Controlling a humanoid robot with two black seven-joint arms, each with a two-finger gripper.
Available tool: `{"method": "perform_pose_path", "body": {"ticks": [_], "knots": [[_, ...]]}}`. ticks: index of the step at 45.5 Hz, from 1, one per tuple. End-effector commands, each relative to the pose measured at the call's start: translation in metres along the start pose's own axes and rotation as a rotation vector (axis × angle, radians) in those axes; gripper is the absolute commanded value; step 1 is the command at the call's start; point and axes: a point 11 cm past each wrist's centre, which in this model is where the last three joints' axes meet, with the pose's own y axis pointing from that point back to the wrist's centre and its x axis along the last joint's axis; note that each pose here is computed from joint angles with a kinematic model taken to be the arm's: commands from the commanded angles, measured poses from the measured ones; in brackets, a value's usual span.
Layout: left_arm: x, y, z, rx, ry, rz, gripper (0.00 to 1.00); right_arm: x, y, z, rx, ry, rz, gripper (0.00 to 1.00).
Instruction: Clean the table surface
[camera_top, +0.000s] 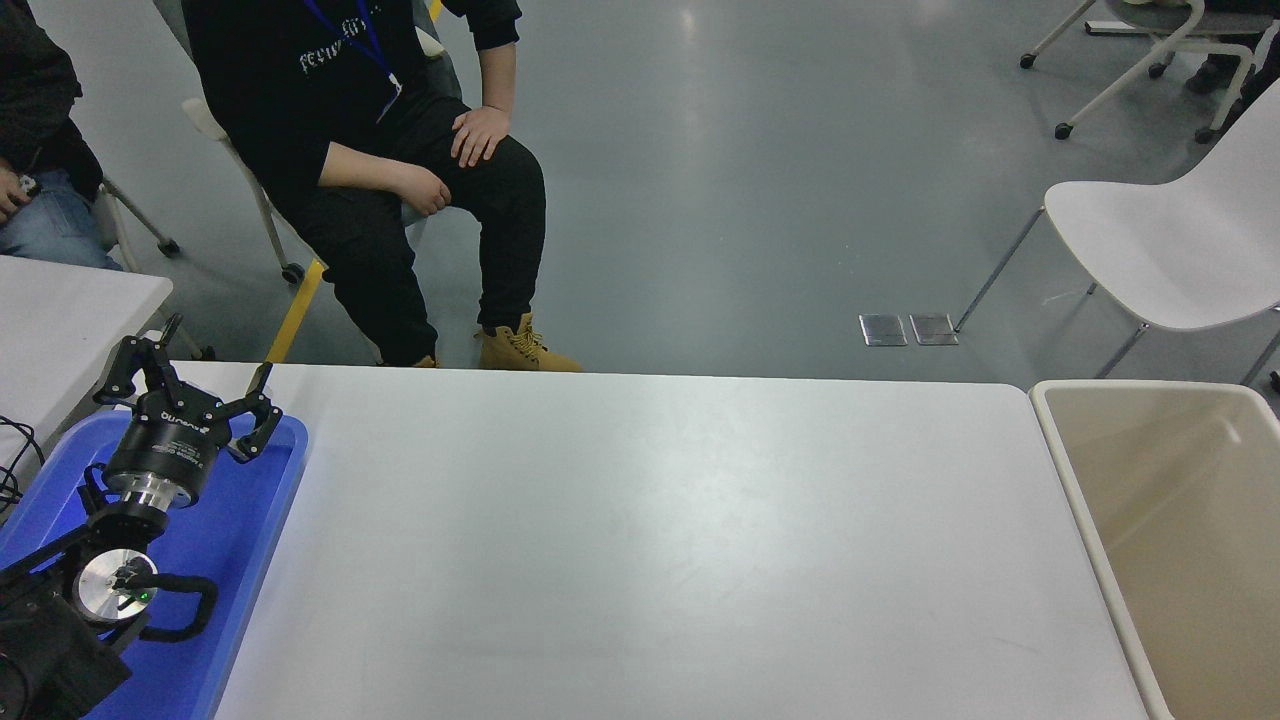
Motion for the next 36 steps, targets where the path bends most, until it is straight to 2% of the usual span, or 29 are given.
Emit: {"method": "perform_pose_path", "body": {"ticks": [1, 11, 36], "knots": [[0.0, 0.0, 0.0, 0.001, 0.0, 0.0, 1.0, -0.042, -0.002, 0.024, -0.081, 0.032, -0.038, 0.0], [0.0, 0.0, 0.001, -0.001, -0.001, 0.0, 1.0, -0.092, -0.001, 0.045, -0.17, 0.047, -0.1, 0.0], [0.0, 0.0, 0.0, 0.0, 0.001, 0.0, 1.0, -0.153, 0.004, 0.054, -0.247, 0.051, -0.185, 0.0]]}}
